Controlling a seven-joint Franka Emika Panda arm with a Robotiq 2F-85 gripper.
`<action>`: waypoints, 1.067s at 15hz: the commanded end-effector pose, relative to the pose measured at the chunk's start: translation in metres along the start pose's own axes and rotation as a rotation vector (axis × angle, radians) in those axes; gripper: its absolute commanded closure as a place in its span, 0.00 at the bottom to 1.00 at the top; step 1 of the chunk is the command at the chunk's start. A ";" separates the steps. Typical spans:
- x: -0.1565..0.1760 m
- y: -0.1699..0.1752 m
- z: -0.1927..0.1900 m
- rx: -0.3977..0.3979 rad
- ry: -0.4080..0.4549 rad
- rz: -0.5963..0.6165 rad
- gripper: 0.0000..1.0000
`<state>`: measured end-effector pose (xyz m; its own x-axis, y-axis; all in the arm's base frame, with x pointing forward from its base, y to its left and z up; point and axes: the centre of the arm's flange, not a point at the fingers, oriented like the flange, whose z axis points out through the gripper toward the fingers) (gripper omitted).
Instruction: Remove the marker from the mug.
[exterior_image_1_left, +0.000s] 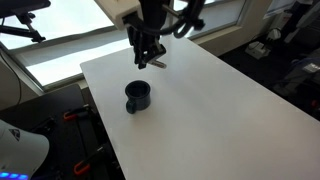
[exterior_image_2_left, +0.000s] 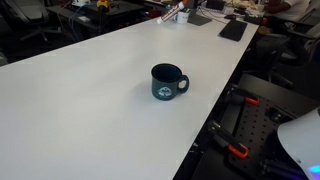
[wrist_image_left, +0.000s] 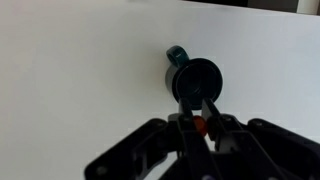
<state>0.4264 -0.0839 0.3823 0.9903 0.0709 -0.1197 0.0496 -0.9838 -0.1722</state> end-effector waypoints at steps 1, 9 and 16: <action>0.004 0.022 0.022 0.018 -0.022 0.059 0.95; 0.018 0.055 0.092 0.133 -0.150 0.176 0.95; 0.020 0.083 0.134 0.158 -0.211 0.242 0.95</action>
<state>0.4267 -0.1309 0.2489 0.9257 -0.0924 -0.3669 -0.1944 -0.9481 -0.2518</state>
